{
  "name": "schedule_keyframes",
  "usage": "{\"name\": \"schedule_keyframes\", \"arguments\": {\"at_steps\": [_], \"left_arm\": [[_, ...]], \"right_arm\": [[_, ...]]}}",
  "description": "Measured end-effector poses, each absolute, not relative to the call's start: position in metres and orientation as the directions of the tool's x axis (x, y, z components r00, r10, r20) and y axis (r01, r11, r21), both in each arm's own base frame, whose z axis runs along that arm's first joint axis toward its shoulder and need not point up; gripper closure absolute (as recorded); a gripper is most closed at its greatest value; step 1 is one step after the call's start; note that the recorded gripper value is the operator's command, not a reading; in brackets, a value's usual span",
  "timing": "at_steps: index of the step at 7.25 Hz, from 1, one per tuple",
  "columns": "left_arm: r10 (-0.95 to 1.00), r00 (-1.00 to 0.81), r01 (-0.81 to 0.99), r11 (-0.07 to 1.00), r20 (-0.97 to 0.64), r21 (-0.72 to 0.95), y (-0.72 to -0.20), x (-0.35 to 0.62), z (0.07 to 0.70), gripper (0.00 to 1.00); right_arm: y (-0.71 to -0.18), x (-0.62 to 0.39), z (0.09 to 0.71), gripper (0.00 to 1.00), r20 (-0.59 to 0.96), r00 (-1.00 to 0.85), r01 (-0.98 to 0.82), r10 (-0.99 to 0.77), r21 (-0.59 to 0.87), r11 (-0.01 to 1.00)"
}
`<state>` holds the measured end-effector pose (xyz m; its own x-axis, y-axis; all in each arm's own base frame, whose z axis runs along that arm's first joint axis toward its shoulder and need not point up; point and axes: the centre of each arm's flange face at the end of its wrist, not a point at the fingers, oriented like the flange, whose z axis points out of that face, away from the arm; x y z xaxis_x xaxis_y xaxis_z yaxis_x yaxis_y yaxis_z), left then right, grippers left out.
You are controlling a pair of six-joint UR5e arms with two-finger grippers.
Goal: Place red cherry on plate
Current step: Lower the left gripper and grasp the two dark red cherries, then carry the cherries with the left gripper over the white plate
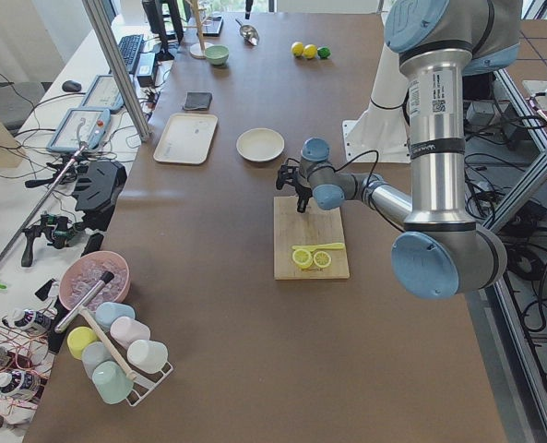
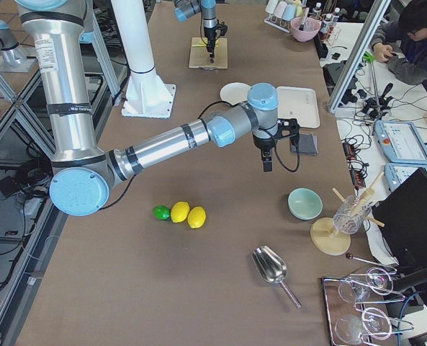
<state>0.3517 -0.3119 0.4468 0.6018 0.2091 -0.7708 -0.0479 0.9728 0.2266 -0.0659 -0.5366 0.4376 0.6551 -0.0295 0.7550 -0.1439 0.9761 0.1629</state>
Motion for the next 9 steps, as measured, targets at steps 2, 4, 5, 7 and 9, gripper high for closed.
{"name": "schedule_keyframes", "arguments": {"at_steps": [2,4,5,7,9], "left_arm": [[0.225,0.546,-0.004,0.964,-0.807,0.265,-0.333,0.364,0.403,0.97],[0.225,0.5,0.057,0.955,-0.836,0.291,-0.378,0.401,0.351,0.97],[0.195,0.489,0.093,0.958,-0.85,0.273,-0.407,0.427,0.32,0.98],[0.123,0.478,0.146,0.965,-0.87,0.217,-0.457,0.486,0.263,0.87],[0.078,0.478,0.168,0.97,-0.875,0.178,-0.485,0.523,0.236,0.03]], "right_arm": [[-0.535,-0.064,0.439,0.0,0.755,0.656,-0.145,-0.027,0.162,0.976],[-0.525,-0.043,0.456,0.0,0.75,0.661,-0.147,-0.028,0.166,0.975],[-0.519,-0.025,0.469,0.0,0.75,0.661,-0.141,-0.038,0.173,0.975],[-0.509,0.001,0.487,0.0,0.748,0.662,-0.148,-0.03,0.17,0.974],[-0.486,0.019,0.516,0.0,0.737,0.675,-0.137,-0.025,0.159,0.978]]}}
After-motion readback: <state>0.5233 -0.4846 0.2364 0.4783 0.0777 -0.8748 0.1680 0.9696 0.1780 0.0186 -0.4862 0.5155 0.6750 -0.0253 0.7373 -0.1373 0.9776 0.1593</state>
